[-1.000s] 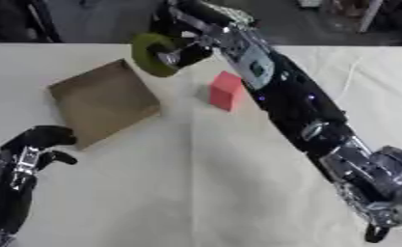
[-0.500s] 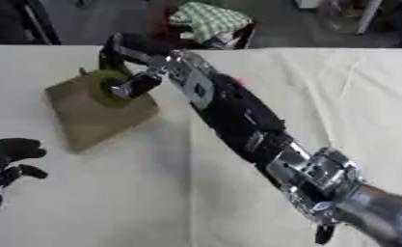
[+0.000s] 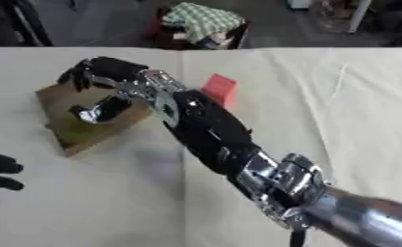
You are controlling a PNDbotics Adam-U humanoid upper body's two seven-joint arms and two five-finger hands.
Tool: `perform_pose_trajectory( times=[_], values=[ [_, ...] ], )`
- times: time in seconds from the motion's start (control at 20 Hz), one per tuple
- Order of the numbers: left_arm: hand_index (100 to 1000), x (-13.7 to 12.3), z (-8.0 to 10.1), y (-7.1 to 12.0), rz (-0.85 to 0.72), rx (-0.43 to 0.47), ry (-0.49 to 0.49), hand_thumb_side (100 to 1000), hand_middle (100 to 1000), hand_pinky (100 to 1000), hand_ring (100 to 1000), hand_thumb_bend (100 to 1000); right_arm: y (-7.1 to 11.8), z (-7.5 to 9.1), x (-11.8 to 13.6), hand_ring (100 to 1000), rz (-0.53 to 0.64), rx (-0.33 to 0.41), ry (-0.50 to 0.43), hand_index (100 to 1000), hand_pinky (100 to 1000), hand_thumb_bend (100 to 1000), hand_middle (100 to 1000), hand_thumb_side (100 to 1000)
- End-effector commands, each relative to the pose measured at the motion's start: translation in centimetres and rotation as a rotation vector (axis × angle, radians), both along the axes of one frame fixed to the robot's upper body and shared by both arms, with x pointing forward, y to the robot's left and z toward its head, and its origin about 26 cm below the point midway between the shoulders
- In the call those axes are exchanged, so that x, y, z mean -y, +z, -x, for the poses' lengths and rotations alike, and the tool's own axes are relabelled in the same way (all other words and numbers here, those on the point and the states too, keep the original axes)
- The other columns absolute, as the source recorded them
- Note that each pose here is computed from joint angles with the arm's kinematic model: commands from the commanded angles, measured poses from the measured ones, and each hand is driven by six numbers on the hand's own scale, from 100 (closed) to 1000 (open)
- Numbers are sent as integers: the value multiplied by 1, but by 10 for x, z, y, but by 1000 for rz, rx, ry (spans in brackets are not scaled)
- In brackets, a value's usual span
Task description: Pick up objects on the table and place them in the box.
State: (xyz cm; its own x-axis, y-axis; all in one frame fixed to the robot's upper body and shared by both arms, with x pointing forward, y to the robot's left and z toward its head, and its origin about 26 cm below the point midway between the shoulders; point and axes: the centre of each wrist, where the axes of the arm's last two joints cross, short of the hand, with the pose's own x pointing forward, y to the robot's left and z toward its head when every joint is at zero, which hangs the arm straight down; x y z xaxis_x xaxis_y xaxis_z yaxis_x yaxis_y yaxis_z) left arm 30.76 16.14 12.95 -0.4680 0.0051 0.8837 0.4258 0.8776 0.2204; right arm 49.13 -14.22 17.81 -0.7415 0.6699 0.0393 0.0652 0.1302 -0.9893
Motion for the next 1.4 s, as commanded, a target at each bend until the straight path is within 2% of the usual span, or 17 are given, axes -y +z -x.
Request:
perform_pose_trajectory(
  times=[0.05, 0.2, 0.3, 0.5, 0.65, 0.8, 1.4],
  values=[
    [624, 1, 1, 7, 13, 23, -4, 756, 579, 538, 641, 100, 14, -1, -2, 678, -30, 91, -48, 917, 676, 270, 686, 532],
    [628, 1, 1, 7, 12, 25, -6, 758, 598, 540, 658, 100, 17, -1, 1, 683, -50, 117, -66, 914, 680, 248, 686, 527],
    [628, 0, 0, 7, 8, 26, -1, 759, 600, 540, 660, 100, 24, -2, 9, 691, -45, 123, -62, 919, 688, 227, 693, 519],
    [628, -6, 0, 5, 1, 25, 28, 760, 601, 540, 661, 100, 43, -3, 35, 754, 14, 84, -70, 941, 732, 220, 770, 537],
    [628, -11, -1, 2, -4, 17, 57, 762, 602, 540, 661, 100, 51, -1, 50, 859, 81, 39, -75, 973, 805, 260, 896, 544],
    [628, -16, 0, -1, -10, 11, 78, 763, 602, 539, 662, 100, 56, 3, 64, 896, 159, 3, -87, 984, 832, 291, 940, 534],
    [628, -26, 1, -10, -25, -12, 124, 766, 603, 539, 663, 100, 41, 5, 112, 948, 323, -123, -271, 992, 860, 374, 988, 577]
  ],
)
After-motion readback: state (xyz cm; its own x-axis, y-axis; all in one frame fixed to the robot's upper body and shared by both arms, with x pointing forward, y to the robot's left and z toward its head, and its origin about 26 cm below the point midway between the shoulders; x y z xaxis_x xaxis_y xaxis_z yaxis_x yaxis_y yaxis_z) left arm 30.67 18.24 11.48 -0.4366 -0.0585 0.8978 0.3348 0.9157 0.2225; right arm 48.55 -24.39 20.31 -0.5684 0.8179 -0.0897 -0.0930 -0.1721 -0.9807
